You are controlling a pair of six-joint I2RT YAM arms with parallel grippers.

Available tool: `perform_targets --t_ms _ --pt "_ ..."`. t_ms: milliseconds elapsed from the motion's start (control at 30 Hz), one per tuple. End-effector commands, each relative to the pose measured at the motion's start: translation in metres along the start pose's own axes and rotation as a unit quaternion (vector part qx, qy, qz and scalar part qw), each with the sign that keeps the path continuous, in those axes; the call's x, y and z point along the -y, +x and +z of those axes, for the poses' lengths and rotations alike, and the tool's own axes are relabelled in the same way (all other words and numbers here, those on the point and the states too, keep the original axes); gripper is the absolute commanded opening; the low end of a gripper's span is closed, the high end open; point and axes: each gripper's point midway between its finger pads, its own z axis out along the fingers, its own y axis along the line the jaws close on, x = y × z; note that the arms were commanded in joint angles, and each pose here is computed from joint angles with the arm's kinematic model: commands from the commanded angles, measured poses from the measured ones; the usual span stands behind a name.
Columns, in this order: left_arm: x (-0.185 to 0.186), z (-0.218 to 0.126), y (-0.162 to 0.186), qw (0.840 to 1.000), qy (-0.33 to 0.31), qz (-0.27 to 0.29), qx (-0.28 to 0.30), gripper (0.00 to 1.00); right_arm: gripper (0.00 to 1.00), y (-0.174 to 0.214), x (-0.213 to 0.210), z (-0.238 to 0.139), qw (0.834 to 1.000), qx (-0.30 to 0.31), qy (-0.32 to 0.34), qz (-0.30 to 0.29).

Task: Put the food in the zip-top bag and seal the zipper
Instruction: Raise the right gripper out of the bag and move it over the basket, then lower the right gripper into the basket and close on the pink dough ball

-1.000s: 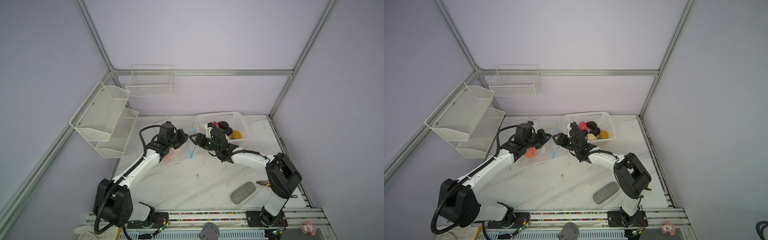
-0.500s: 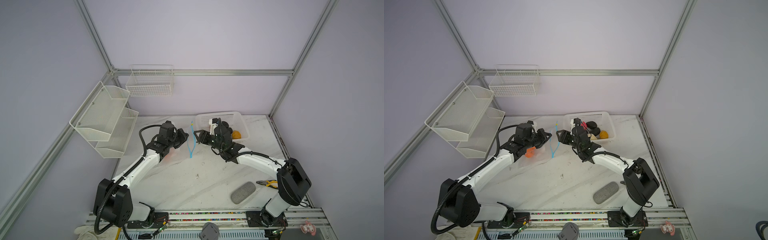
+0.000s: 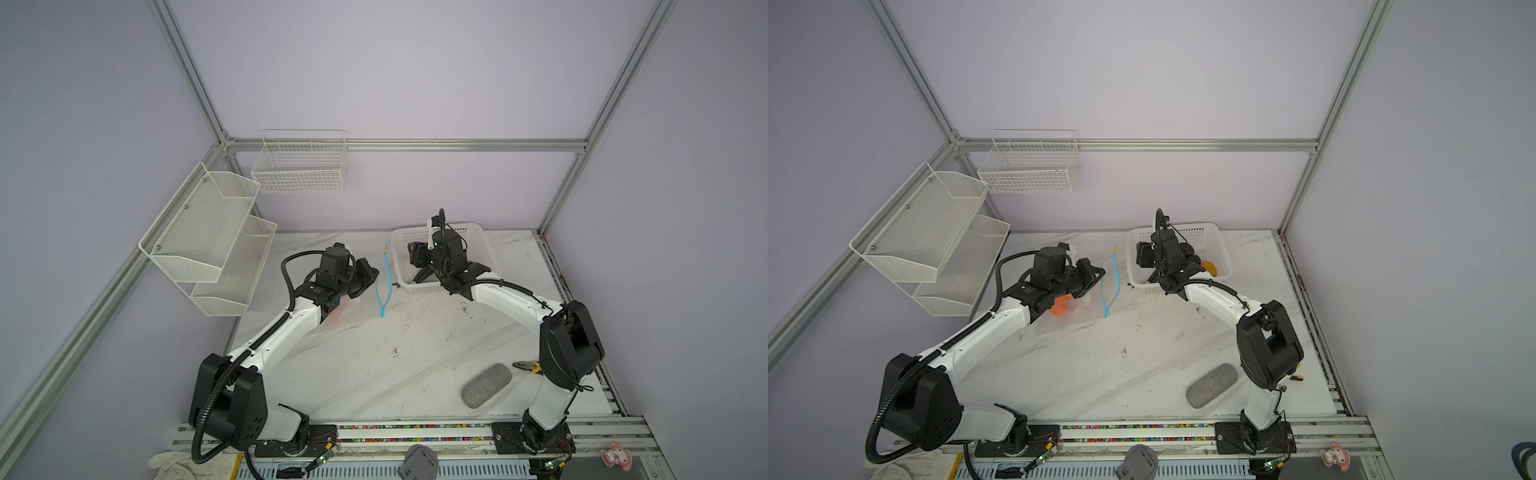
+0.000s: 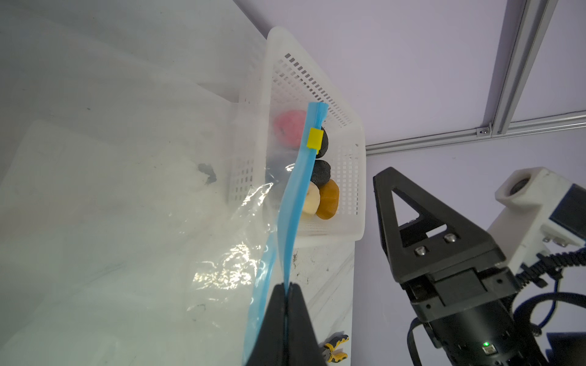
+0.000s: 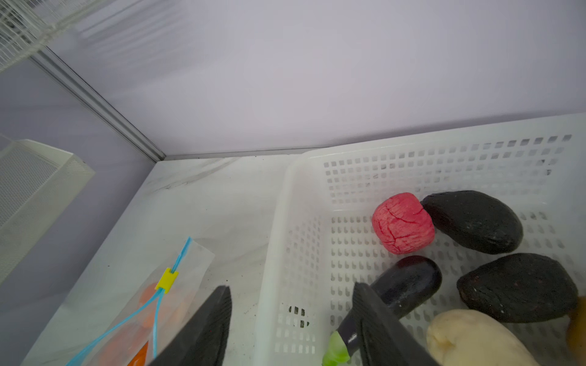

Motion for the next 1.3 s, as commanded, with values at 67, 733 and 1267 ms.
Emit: perform_targets --t_ms 67,733,1267 --pt "0.006 -0.002 0.0 1.0 0.012 0.015 -0.001 0.0 0.64 0.012 0.036 0.022 0.993 -0.073 0.065 -0.065" --pt "-0.001 -0.007 0.001 1.0 0.004 0.016 0.007 0.0 0.66 0.023 0.06 0.075 0.964 -0.197 0.102 -0.144" --pt "-0.011 0.014 0.004 1.0 -0.015 0.021 -0.013 0.0 0.75 0.037 0.093 0.117 0.965 -0.212 0.082 -0.135"
